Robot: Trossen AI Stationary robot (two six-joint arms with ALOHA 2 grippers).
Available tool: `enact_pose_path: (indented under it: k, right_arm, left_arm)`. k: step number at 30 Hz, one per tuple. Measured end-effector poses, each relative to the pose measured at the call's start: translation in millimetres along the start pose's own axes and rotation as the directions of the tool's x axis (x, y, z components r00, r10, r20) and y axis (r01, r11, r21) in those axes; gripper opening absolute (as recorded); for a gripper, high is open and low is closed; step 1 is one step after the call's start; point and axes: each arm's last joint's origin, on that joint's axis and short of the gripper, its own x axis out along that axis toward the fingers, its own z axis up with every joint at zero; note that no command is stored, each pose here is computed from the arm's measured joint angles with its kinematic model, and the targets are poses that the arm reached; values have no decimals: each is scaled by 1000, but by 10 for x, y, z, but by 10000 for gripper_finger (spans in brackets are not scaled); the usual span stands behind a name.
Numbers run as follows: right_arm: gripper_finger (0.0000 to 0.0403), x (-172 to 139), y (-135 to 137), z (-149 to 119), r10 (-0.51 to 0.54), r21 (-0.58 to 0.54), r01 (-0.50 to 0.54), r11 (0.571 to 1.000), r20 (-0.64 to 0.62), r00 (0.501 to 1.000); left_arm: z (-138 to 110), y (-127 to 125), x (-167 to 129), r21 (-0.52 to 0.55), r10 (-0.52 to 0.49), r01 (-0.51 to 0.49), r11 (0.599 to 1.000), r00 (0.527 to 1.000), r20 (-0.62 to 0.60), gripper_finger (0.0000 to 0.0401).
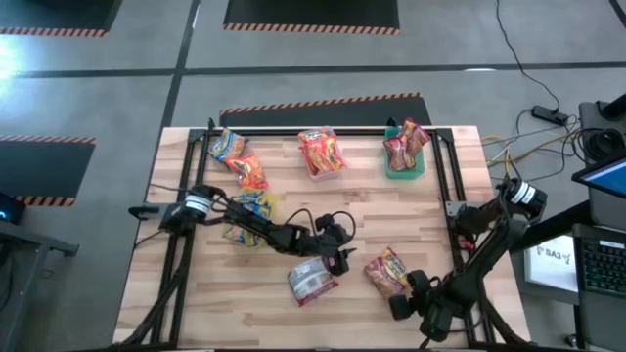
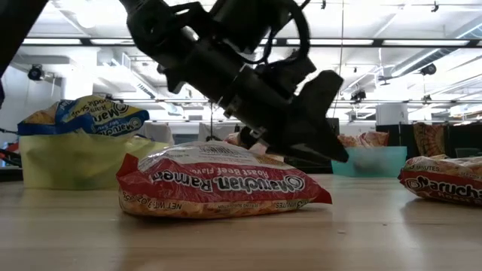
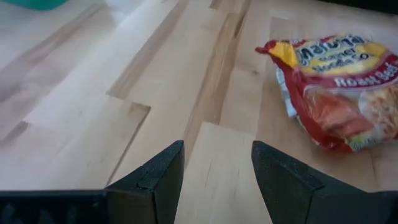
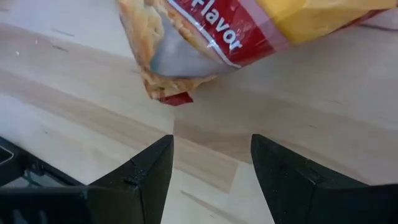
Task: Sort Maruchan noodles
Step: Put the red noodle pack into the green bin
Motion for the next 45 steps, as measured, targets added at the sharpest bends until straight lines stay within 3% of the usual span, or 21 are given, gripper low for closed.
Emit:
enact_pose_path:
  k: [12, 20, 26, 35, 45]
  right_arm:
    - [206, -35, -53, 73, -48, 20, 47, 999, 70, 996]
    - [205, 7, -61, 170, -62, -3, 63, 998, 161, 985]
    - [206, 30, 3, 293, -39, -74, 59, 995, 244, 969]
    - [206, 15, 39, 448, -84, -166, 141, 976, 309, 947]
    - [205, -335, 35, 568, -83, -206, 151, 967, 304, 949]
  left_arm:
    - [-27, 175, 320, 30, 48, -48, 998, 999, 4, 172]
    - [15, 89, 539, 8, -80, 80, 997, 997, -4, 164]
    - [19, 61, 548, 15, -106, 106, 994, 994, -20, 164]
    - [-7, 36, 523, 17, -113, 114, 993, 993, -34, 163]
    - [-21, -19, 495, 15, -129, 130, 991, 991, -42, 163]
